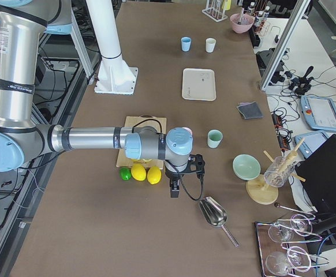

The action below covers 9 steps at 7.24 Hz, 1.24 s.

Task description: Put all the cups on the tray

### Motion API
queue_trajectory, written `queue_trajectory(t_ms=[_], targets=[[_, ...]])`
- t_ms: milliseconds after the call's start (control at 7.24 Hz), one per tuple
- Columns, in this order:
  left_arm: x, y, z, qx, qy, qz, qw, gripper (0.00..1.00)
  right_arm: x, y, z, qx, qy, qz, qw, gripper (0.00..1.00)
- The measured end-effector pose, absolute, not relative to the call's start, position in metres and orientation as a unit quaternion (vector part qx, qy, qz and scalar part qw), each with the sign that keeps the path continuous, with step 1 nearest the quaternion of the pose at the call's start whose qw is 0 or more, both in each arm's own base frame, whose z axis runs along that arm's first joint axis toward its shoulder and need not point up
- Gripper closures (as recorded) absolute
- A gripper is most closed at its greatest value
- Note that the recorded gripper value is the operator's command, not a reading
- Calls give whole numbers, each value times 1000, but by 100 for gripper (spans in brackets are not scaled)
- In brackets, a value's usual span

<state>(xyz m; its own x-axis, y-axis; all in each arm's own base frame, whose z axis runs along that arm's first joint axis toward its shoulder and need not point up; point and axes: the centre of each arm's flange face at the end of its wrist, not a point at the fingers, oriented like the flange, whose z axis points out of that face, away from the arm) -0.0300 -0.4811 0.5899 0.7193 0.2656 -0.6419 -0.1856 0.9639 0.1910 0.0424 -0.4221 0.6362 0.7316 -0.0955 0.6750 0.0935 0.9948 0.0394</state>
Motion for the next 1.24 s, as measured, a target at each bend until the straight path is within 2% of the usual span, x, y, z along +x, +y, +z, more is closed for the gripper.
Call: queue_trajectory(t_ms=[552, 1243], targets=[[-30, -477, 562, 93, 351, 137, 922, 3, 42, -424, 629, 8, -363, -53, 930, 0], [-28, -494, 520, 149, 348, 156, 912, 2, 44, -432, 593, 45, -361, -60, 929, 0]])
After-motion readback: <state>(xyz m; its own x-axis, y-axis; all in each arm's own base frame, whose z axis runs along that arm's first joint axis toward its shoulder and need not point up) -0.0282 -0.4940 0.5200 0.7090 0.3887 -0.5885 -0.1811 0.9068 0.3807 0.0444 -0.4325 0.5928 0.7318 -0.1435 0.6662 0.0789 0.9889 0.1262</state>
